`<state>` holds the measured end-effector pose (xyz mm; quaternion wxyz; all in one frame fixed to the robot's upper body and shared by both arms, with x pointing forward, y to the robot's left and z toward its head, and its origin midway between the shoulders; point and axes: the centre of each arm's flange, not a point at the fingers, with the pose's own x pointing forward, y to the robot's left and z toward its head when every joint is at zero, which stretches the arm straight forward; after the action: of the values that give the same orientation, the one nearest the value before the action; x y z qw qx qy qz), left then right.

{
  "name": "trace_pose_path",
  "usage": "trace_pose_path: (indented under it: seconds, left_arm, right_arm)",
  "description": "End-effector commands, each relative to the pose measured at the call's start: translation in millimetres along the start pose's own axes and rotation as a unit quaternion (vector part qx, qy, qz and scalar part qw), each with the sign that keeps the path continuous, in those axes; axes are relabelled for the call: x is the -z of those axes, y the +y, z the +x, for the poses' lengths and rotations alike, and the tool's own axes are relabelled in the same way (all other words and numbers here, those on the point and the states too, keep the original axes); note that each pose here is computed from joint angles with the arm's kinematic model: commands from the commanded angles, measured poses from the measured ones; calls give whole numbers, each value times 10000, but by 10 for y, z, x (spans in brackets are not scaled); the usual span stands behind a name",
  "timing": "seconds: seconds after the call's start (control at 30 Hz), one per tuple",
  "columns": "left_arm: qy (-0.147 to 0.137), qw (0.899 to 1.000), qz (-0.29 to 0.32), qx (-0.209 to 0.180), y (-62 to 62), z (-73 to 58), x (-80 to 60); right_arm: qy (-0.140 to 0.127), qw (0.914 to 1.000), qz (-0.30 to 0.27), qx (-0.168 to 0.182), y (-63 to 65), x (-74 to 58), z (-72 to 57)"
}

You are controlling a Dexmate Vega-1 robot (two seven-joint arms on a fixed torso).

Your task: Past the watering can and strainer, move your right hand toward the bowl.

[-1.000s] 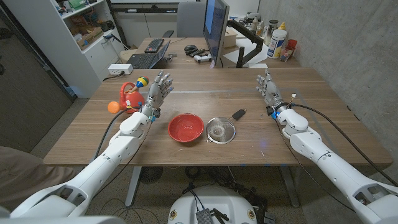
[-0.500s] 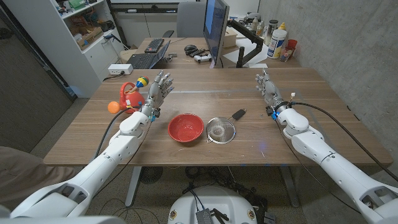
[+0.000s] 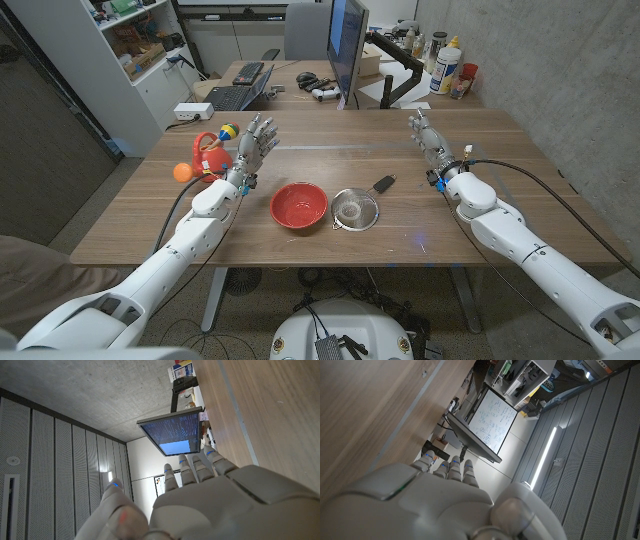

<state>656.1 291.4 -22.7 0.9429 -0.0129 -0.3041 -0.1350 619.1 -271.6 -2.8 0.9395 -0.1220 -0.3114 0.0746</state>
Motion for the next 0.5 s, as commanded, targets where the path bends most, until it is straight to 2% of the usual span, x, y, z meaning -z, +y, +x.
trace_pose_path:
  seconds: [0.03,0.27,0.5]
  left_arm:
    - [-25,10000,21,-26,33,9,-8]
    - [-19,10000,70,-53,73,25,-13]
    - [-47,9999,50,-106,62,38,-11]
  right_arm:
    - [-69,9979,-631,-104,70,-169,-21]
    - [-66,9954,-949,-116,88,-237,-44]
    - [-78,9933,-1145,-119,92,-279,-61]
